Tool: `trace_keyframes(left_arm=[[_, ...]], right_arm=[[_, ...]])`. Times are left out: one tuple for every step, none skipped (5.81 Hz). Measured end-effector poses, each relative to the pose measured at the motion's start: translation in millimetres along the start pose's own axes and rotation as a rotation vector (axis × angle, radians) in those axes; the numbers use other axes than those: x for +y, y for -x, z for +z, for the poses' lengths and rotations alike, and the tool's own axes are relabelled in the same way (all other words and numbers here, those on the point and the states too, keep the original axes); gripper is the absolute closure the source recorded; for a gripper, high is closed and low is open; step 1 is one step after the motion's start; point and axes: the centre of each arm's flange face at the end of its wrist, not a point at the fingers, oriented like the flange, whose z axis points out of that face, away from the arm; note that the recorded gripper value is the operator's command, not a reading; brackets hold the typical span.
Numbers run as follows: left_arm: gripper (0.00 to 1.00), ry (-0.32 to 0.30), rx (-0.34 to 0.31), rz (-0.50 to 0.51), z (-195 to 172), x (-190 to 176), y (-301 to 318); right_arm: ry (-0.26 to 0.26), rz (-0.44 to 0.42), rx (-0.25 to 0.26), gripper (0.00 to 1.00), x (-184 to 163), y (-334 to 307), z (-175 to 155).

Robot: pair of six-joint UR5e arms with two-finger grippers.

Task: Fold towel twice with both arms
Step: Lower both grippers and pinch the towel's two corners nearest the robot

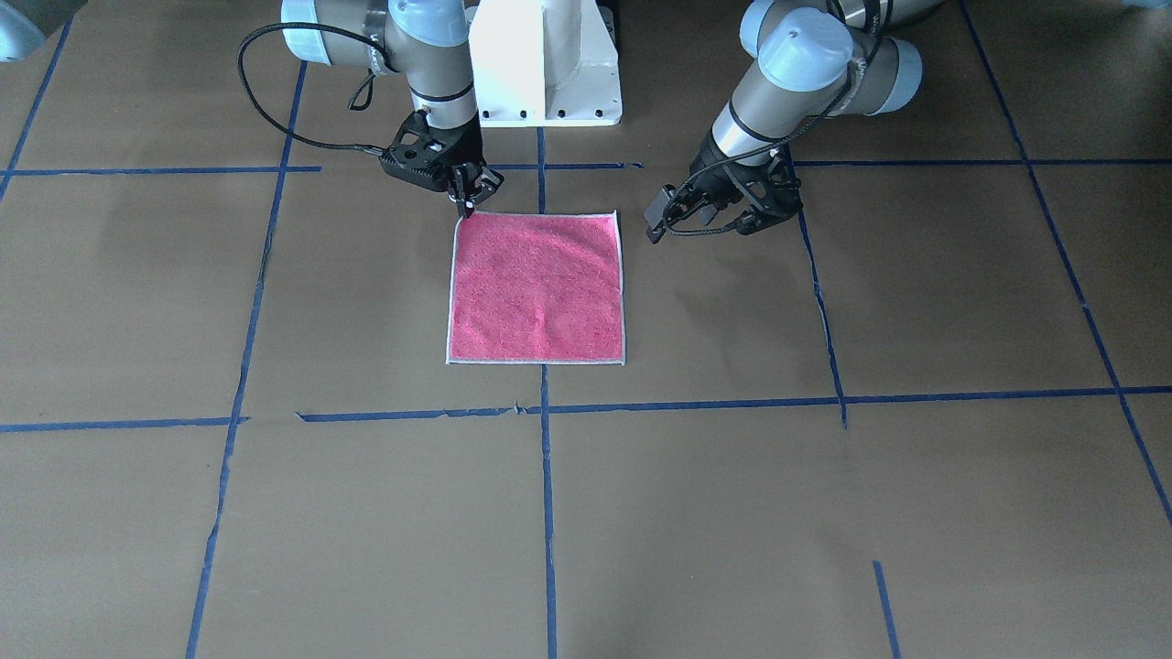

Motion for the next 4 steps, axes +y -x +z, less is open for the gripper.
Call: trace_keyframes(left_arm=[[0.1,-0.006,-0.018,-0.002,13.5,26.6,-9.8],[0.17,-0.013,-0.046,-0.004,31.4,57.4,-15.9],[0.37,-0.025,-0.065,0.001,46.9,74.5,-17.5],[0.5,-0.031,-0.076,0.001,55.9,80.3,-19.3]], right_arm=[[0.003,0.0,-0.007,0.99,0.1,0.4,-4.5],[0.005,0.0,-0.01,0.99,0.4,0.5,-6.4],[0.006,0.0,-0.01,0.99,0.5,0.5,-6.9],[0.007,-0.001,-0.011,0.99,0.8,0.7,-7.5]])
